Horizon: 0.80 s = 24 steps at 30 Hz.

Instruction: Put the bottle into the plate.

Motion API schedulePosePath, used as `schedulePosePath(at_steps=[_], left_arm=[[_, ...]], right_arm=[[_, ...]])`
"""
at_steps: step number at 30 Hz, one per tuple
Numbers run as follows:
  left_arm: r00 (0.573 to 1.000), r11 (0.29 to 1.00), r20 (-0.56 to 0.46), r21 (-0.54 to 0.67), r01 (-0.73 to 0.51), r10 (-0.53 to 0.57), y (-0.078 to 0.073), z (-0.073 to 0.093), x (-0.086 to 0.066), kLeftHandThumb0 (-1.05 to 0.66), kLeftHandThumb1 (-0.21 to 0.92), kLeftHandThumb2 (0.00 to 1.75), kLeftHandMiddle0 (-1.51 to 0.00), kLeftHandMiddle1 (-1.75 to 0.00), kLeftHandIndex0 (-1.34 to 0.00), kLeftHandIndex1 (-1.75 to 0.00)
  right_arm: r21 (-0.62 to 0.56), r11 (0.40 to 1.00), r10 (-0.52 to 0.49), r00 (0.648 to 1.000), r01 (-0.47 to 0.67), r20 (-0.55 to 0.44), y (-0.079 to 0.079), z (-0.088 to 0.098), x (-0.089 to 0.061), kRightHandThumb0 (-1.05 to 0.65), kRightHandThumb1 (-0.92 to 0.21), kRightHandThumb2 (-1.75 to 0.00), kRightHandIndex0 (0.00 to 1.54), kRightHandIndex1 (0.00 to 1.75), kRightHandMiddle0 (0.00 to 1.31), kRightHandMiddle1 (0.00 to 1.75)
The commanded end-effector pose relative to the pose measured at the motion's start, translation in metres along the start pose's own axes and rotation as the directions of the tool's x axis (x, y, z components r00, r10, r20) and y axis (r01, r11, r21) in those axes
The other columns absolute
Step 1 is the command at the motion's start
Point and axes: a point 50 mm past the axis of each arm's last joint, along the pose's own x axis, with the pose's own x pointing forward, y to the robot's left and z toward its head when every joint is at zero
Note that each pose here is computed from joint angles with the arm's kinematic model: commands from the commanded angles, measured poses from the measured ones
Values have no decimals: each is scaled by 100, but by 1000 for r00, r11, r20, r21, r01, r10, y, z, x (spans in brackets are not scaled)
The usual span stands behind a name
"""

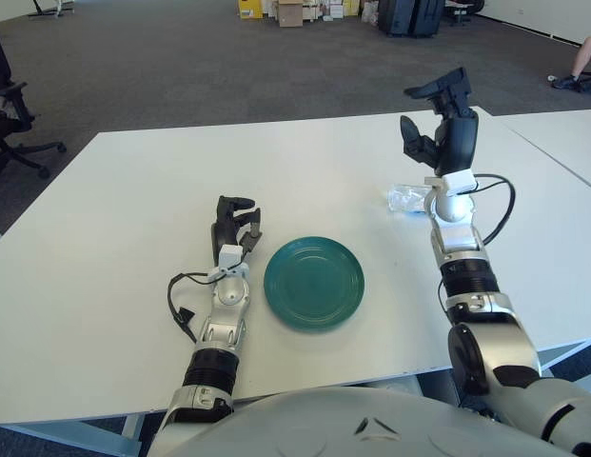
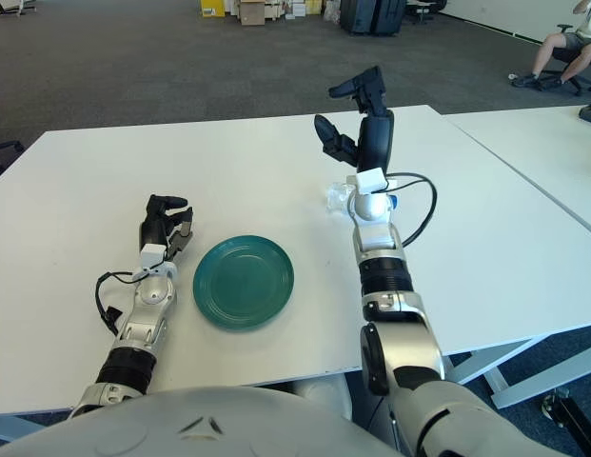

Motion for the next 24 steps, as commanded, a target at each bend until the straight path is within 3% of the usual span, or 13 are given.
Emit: schedulePosePath(at_steps=[1,3,7,10,12,16,19,24], left_arm=[[1000,1000,31,-19,1,0,-3,7,6,-35,92,43,-59,-90,-29,-165],[1000,1000,31,-26,0,1,-3,7,6,-35,92,43,-59,-90,-29,-164],[999,999,34,-33,0,1,-4,8,6,-35,92,42,-59,-89,-30,-164],[999,999,35,-35,1,0,-3,8,6,-35,92,42,-58,-89,-30,-163],[999,999,36,-35,2,0,-3,7,6,-35,92,42,-59,-89,-30,-163],[999,999,35,-32,-2,3,-3,7,5,-35,92,42,-59,-89,-30,-164],[999,999,36,-32,-4,5,-3,7,5,-35,92,42,-59,-90,-30,-164],[999,999,35,-36,-6,7,-3,7,4,-36,92,42,-59,-90,-30,-163]], right_arm=[[-73,997,2,997,3,74,-5,10,36,-35,-92,-49,25,102,21,172],[-116,993,22,995,-11,97,-4,12,48,-47,-84,-57,24,96,12,139],[-226,973,77,991,-50,110,-2,12,55,-58,-82,-58,22,90,6,120],[-327,935,166,984,-136,67,-4,7,56,-67,-89,-46,17,77,2,111],[-387,890,260,966,-242,-7,-6,0,60,-72,-90,-41,12,64,1,99],[-460,792,400,910,-403,-108,-7,-4,65,-86,-92,-29,4,27,0,53],[-499,728,453,876,-471,-165,-7,-4,68,-93,-92,-23,1,12,0,27],[-580,581,518,809,-571,-277,-8,-7,72,-102,-92,-17,0,2,0,5]])
